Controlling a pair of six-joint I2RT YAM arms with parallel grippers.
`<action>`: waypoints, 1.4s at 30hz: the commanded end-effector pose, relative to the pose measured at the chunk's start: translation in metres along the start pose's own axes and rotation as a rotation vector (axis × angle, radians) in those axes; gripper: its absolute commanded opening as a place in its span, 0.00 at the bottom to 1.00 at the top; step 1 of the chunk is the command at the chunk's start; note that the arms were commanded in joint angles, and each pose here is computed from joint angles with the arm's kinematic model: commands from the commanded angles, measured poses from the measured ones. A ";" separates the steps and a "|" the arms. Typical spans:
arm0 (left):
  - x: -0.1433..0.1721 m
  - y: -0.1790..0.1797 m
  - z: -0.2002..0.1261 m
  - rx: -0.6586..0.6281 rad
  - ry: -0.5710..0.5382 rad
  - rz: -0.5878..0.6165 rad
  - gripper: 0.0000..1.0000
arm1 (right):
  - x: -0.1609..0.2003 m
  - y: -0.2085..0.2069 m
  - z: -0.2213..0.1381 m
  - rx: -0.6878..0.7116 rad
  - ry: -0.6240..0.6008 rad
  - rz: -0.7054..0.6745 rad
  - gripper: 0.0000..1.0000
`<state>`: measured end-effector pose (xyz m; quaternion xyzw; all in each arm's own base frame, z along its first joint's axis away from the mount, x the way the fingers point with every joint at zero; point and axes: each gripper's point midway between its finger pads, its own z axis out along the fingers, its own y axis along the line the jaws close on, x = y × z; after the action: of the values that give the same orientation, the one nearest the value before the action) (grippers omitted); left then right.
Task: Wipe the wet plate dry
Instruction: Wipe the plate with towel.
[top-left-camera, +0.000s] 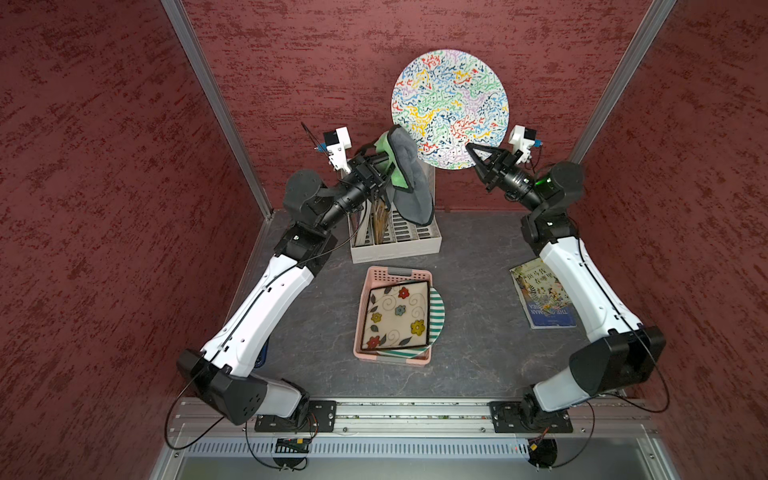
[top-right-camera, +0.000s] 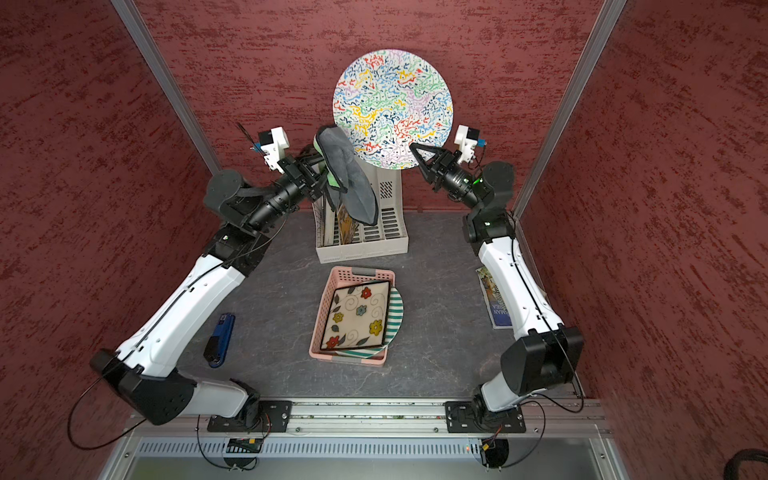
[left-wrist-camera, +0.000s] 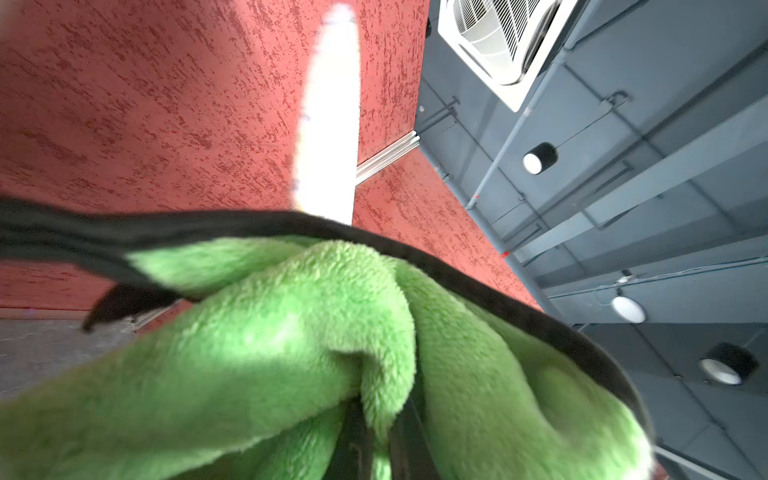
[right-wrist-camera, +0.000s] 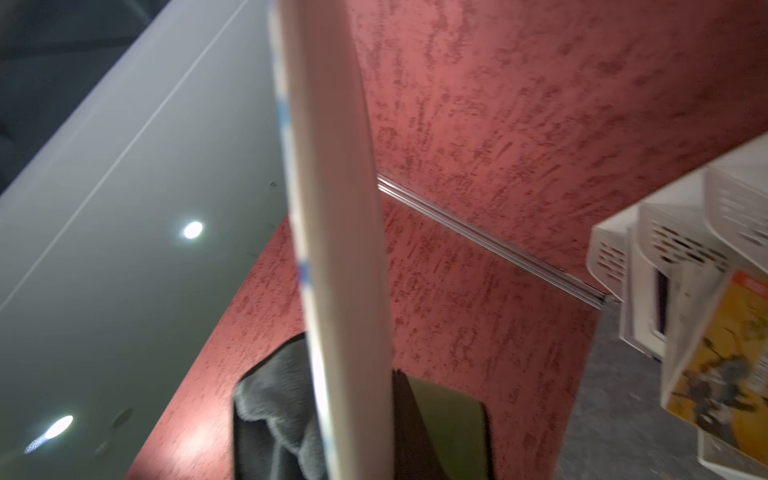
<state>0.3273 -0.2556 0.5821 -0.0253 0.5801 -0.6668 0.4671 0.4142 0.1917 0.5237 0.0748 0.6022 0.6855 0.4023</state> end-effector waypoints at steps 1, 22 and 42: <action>0.023 0.006 -0.009 -0.236 0.106 0.330 0.00 | 0.026 -0.012 -0.007 0.129 0.038 -0.097 0.00; 0.044 0.118 0.030 -0.740 0.258 0.632 0.00 | 0.046 0.058 -0.004 0.019 0.070 -0.241 0.00; 0.089 0.118 0.026 -0.484 0.580 0.491 0.00 | 0.081 0.051 0.005 0.083 0.209 -0.364 0.00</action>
<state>0.3696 -0.3071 0.5017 0.1673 0.7715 -0.3802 0.4819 0.3364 0.2746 0.4591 -0.0779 0.7381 0.5801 0.3356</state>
